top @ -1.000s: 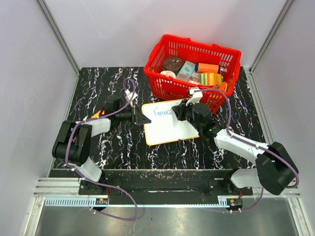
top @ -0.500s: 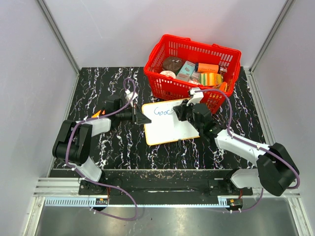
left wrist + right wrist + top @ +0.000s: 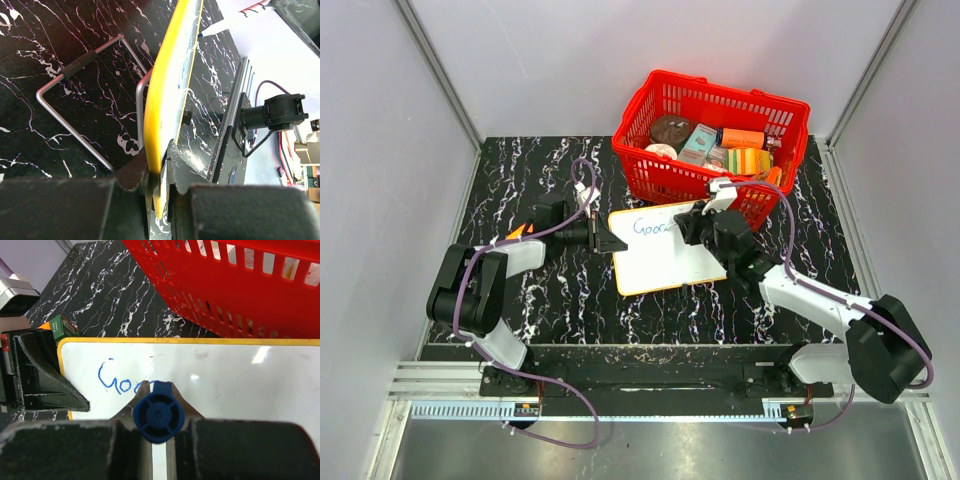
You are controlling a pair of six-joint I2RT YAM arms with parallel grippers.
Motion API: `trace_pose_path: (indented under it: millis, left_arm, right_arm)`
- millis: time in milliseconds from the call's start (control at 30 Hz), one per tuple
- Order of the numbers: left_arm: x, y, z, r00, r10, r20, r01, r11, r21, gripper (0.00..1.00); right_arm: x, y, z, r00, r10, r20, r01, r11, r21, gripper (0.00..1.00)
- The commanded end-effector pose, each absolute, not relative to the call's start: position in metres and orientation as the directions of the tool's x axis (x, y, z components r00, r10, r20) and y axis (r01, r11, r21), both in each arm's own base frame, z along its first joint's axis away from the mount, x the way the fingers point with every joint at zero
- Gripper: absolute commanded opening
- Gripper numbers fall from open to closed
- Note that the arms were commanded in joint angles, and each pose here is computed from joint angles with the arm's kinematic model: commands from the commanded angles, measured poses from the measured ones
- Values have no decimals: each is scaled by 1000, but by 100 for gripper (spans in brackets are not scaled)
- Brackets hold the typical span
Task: Write a sentence on the whiteboard
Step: Write on the whiteboard at the whiteboard stand.
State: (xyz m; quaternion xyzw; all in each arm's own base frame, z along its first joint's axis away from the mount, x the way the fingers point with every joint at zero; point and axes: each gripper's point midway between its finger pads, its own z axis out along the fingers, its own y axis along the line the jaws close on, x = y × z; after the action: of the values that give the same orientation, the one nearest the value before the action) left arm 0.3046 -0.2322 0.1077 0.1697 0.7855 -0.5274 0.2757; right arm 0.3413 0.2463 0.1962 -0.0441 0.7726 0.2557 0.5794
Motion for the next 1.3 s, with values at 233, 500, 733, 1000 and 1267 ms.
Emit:
trace_pose_path:
  millis: [233, 500, 733, 1000, 1267]
  left_arm:
    - [315, -220, 67, -767, 25, -641, 552, 535, -640, 0]
    - [315, -219, 67, -768, 23, -640, 550, 537, -640, 0]
    - [315, -219, 67, -768, 24, -640, 551, 534, -641, 0]
    - [315, -220, 67, -768, 27, -640, 552, 533, -641, 0]
    - [314, -220, 67, -769, 28, -639, 552, 532, -642, 0]
  right_arm:
    - [348, 236, 243, -207, 301, -931, -353, 865, 358, 0]
    - [358, 240, 255, -183, 307, -934, -347, 868, 354, 0]
    - [367, 243, 264, -160, 311, -937, -340, 874, 348, 0]
    - [374, 246, 253, -170, 298, -939, -325, 883, 339, 0]
    - [376, 248, 236, -200, 282, -938, -314, 889, 334, 0]
